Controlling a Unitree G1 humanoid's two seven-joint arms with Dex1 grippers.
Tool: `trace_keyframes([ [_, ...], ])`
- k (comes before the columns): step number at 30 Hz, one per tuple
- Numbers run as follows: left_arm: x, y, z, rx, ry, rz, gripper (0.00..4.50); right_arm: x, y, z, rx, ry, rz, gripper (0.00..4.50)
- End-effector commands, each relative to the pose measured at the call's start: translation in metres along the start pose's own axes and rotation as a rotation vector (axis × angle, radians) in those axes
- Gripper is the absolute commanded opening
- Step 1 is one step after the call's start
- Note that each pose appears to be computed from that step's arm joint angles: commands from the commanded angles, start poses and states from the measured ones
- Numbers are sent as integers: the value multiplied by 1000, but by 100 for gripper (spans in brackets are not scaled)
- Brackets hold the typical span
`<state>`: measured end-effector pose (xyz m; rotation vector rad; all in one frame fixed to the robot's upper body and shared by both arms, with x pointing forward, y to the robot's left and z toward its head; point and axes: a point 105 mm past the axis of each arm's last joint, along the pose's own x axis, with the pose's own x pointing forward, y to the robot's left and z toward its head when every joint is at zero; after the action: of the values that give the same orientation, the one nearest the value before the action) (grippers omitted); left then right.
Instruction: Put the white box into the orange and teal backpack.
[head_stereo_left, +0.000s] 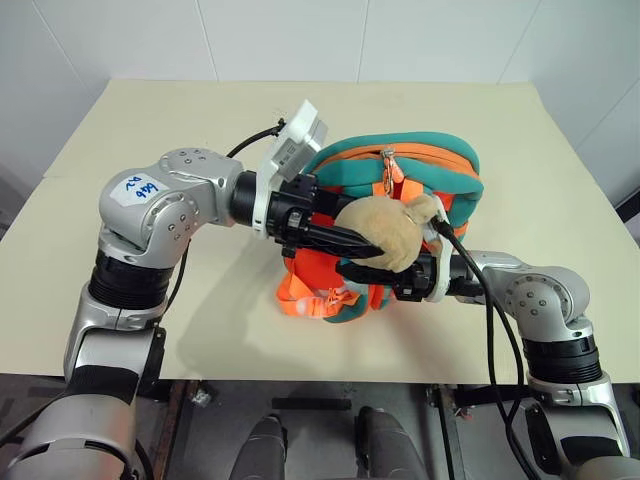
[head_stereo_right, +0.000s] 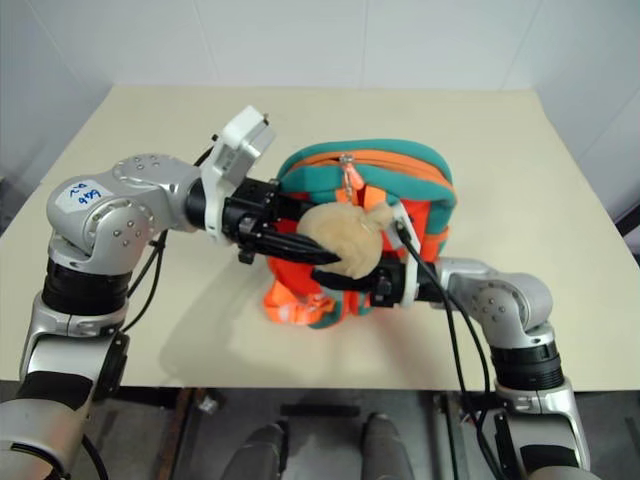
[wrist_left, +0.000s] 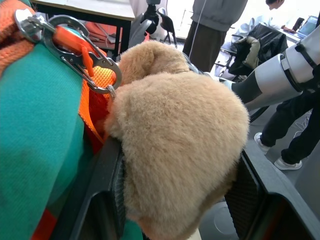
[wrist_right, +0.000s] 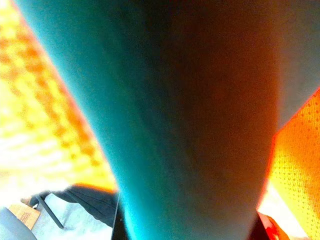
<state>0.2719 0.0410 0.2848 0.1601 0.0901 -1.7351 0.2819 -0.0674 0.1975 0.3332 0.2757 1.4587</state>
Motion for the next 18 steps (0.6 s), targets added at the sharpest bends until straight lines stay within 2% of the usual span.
trace_keyframes([
  [1, -23, -13, 21, 26, -55, -31, 216, 4, 8, 7, -39, -16, 36, 13],
  [10, -88, -16, 37, -23, -98, 100, 216, 5, 8, 6, -31, -22, 35, 13],
  [18, -119, -9, 13, -144, -82, 242, 216, 5, 7, 6, -26, -28, 28, 13],
])
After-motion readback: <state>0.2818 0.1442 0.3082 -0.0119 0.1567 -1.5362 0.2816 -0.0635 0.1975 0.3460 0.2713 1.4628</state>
